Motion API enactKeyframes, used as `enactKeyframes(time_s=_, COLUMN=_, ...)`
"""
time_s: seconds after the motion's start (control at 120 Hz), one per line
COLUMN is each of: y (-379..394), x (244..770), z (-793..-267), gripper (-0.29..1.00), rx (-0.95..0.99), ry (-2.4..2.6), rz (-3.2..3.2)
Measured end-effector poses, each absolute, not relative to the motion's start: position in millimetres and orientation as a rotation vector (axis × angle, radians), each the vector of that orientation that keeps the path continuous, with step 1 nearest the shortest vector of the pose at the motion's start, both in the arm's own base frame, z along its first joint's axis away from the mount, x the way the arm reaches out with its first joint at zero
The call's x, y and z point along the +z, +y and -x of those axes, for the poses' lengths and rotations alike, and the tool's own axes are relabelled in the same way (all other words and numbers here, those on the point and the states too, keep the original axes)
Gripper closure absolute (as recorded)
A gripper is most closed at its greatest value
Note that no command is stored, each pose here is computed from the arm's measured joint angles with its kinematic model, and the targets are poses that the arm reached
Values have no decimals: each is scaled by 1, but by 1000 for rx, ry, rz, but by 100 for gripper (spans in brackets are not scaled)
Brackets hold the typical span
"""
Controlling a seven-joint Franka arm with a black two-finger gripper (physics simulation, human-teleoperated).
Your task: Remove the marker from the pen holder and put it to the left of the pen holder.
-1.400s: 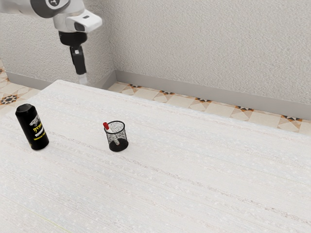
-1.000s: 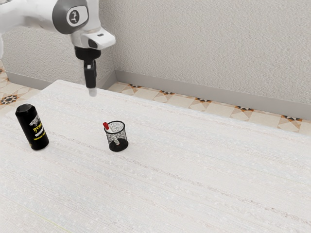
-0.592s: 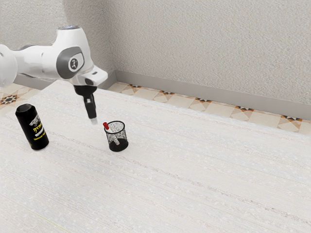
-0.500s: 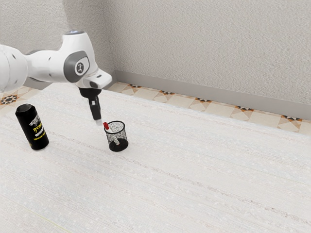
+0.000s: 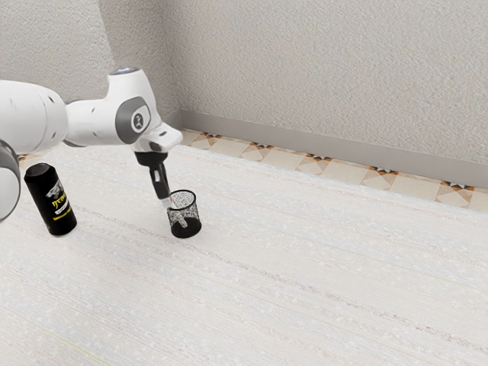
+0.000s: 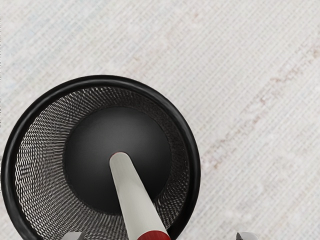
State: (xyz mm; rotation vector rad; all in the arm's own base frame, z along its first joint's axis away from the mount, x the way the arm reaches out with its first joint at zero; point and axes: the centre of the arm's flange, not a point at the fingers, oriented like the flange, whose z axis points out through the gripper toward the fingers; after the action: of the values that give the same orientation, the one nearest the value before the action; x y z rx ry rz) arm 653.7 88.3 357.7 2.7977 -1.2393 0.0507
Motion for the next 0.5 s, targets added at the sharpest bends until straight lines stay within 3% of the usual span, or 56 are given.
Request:
enactKeyframes(time_s=0.1, y=88, x=358, z=-654, gripper=53, rx=59, ry=-1244, rz=-2793)
enactKeyframes(time_s=0.225, y=88, x=358, z=-654, gripper=67, rx=61, ry=-1254, rz=-2790)
enactKeyframes(time_s=0.367, y=94, x=371, z=-653, gripper=74, rx=75, ry=-1266, rz=-2805)
enactKeyframes(time_s=0.5, y=87, x=445, z=-640, gripper=77, rx=159, ry=-1344, rz=-2823)
